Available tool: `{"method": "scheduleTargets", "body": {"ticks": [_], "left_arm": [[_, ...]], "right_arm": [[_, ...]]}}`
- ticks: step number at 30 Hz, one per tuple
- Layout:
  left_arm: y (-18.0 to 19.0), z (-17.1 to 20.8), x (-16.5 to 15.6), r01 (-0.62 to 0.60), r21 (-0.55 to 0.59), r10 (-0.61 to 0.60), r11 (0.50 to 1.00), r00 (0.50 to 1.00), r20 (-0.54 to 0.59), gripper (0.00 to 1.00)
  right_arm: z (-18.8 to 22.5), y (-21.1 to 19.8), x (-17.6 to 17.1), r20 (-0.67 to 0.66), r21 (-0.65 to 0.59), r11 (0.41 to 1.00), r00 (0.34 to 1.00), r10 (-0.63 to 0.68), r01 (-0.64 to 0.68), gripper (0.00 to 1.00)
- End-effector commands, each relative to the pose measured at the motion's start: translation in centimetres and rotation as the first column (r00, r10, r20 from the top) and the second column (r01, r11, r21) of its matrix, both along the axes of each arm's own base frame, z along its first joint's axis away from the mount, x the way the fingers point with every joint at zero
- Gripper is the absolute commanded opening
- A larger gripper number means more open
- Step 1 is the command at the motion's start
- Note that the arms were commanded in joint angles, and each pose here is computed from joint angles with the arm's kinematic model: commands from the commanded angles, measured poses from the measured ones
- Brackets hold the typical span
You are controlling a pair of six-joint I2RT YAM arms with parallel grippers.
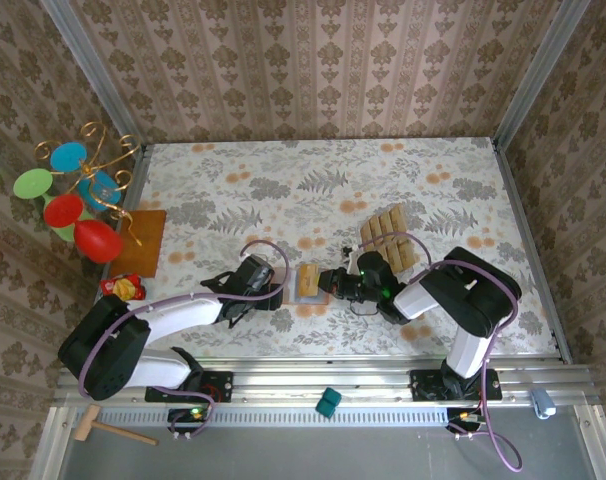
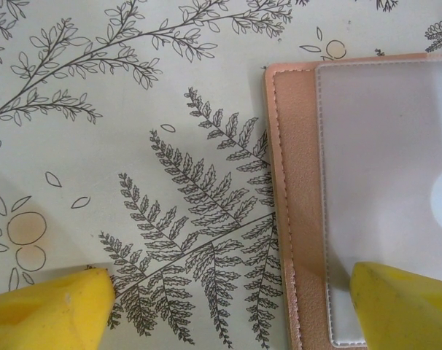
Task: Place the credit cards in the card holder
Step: Insert the credit card into the card slot.
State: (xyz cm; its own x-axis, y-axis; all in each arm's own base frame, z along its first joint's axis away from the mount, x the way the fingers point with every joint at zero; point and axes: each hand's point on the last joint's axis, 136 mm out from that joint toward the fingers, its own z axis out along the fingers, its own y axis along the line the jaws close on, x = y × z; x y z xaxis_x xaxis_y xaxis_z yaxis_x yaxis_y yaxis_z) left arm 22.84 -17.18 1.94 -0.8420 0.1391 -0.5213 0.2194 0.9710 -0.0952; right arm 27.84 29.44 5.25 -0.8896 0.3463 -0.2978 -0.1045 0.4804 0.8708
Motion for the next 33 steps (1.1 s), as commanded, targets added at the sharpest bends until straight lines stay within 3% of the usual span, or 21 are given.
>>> {"method": "scheduleTargets", "body": {"ticks": [1, 33], "left_arm": [[1.9, -1.7, -1.5, -0.031, 0.062, 0.035, 0.998, 0.998, -0.055, 0.87], [1.9, -1.9, -1.5, -0.038, 0.059, 0.041, 0.998, 0.998, -0.057, 0.86]], "right_arm": [[1.7, -0.1, 0.3, 0.057, 0.031, 1.0, 0.998, -0.002, 0.0, 0.0], [-1.0, 0.8, -0.4, 0.004, 0.081, 0.997, 1.0, 0.01, -0.01, 0.0]]}}
